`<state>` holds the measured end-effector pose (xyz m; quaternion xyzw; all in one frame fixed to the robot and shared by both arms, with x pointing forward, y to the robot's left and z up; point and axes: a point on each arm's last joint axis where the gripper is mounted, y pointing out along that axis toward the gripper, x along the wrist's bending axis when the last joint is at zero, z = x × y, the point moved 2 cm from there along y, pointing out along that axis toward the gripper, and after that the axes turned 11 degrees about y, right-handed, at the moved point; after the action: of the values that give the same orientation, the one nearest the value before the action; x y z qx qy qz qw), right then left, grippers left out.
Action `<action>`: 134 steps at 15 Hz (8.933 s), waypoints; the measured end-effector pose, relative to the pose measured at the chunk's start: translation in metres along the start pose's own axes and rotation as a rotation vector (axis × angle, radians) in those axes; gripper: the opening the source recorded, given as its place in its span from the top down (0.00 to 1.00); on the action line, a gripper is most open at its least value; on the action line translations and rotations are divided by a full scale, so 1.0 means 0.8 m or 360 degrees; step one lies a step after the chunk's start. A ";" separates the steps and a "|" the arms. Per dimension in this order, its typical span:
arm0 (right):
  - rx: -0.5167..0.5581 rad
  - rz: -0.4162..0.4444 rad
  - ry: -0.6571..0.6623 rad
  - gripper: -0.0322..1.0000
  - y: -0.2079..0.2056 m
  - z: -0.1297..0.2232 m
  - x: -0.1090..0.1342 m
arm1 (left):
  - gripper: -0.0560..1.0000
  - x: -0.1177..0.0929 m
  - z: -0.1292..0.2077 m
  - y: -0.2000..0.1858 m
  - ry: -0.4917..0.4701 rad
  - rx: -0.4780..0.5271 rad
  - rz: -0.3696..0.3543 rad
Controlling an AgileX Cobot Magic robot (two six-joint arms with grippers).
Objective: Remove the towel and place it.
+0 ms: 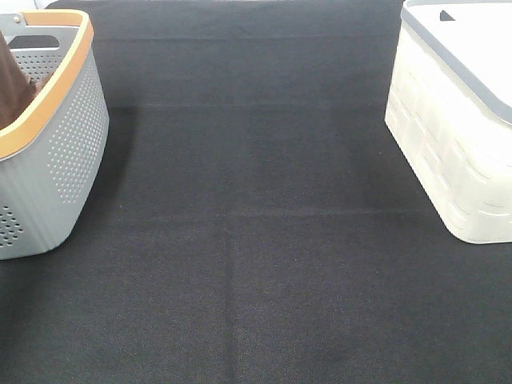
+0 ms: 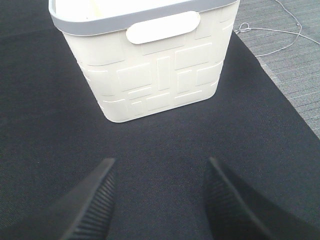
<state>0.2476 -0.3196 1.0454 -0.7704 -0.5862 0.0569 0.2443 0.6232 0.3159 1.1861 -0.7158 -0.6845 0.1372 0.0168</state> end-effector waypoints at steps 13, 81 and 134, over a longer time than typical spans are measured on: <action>0.0059 -0.0825 -0.0220 0.47 0.062 -0.056 0.106 | 0.95 -0.182 -0.064 -0.059 0.0250 -0.0565 0.0495; 0.0680 -0.1207 -0.0813 0.97 0.239 -0.022 0.322 | 0.95 -0.329 0.018 -0.062 0.0440 -0.0431 0.0936; 0.1947 -0.0377 -0.0790 0.97 0.379 -0.004 0.300 | 0.95 -0.188 0.285 0.030 0.0861 0.2037 0.0826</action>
<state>0.5878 -0.1557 0.9613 -0.3877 -0.5678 0.5271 0.4995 0.5931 0.1290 0.9874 -0.7135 -0.2514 0.3278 0.5658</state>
